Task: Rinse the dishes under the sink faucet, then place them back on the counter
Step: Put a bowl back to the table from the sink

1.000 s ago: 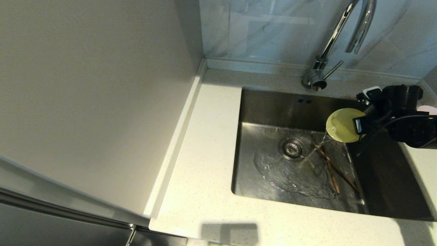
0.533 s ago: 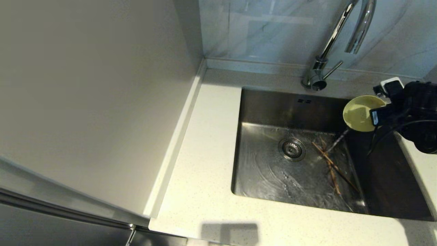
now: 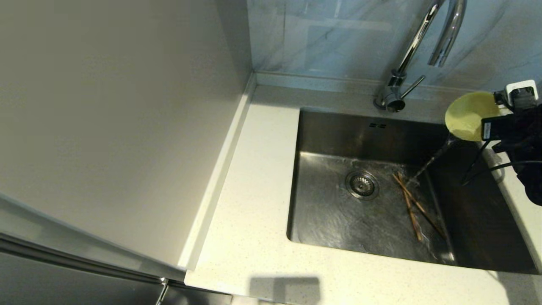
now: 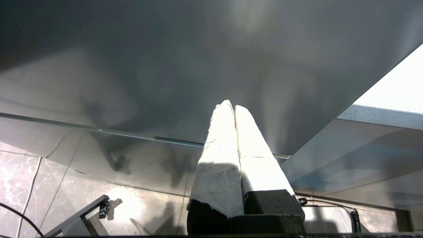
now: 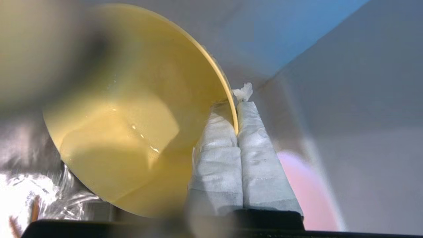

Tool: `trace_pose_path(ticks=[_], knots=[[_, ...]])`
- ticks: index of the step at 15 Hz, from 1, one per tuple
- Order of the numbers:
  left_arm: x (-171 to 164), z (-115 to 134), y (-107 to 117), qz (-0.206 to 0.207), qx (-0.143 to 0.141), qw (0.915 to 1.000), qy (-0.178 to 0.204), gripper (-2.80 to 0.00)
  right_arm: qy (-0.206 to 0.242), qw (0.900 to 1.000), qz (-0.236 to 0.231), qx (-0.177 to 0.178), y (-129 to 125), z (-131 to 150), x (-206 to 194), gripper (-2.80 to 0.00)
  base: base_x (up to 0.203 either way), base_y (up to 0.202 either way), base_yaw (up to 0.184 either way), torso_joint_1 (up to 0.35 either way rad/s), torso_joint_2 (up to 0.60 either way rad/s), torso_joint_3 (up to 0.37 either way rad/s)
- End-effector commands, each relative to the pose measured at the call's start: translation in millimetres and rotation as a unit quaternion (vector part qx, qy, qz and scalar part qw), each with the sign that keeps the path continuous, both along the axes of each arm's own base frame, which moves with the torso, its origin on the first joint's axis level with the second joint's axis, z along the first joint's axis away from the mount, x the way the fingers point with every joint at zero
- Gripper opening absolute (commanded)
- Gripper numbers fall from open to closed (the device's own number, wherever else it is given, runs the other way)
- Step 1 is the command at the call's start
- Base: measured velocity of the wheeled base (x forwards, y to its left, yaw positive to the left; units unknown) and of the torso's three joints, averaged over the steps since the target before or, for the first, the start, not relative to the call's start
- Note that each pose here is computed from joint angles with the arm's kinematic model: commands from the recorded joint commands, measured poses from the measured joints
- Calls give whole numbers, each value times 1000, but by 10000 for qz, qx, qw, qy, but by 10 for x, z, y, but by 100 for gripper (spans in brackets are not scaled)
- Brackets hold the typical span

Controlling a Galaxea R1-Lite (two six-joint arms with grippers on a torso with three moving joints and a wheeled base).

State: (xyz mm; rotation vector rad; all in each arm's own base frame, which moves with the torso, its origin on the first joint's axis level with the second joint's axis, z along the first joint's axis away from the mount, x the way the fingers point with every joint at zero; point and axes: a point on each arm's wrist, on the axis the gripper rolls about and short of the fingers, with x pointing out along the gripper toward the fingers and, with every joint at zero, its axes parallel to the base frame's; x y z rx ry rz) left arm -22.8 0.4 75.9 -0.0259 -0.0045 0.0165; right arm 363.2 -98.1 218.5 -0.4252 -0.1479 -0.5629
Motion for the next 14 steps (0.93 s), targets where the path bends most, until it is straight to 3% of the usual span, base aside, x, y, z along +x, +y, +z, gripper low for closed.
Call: trace_pose_path(ticks=[1, 5, 11, 14], knots=[[-2, 0, 0, 2, -1, 10000, -17, -280, -610, 9979, 84, -185, 38, 77, -139, -280, 0, 0, 0, 0, 0, 0], [-2, 0, 0, 2, -1, 10000, -17, -280, -1221, 9916, 246, -338, 66, 176, -245, -280, 0, 0, 0, 0, 0, 0], [-2, 0, 0, 2, -1, 10000, -17, -280, -1210, 9905, 476, -443, 91, 148, -278, -280, 0, 0, 0, 0, 0, 0], [-2, 0, 0, 2, -1, 10000, -17, -280, -1374, 9860, 626, -711, 99, 201, -289, -280, 0, 0, 0, 0, 0, 0]])
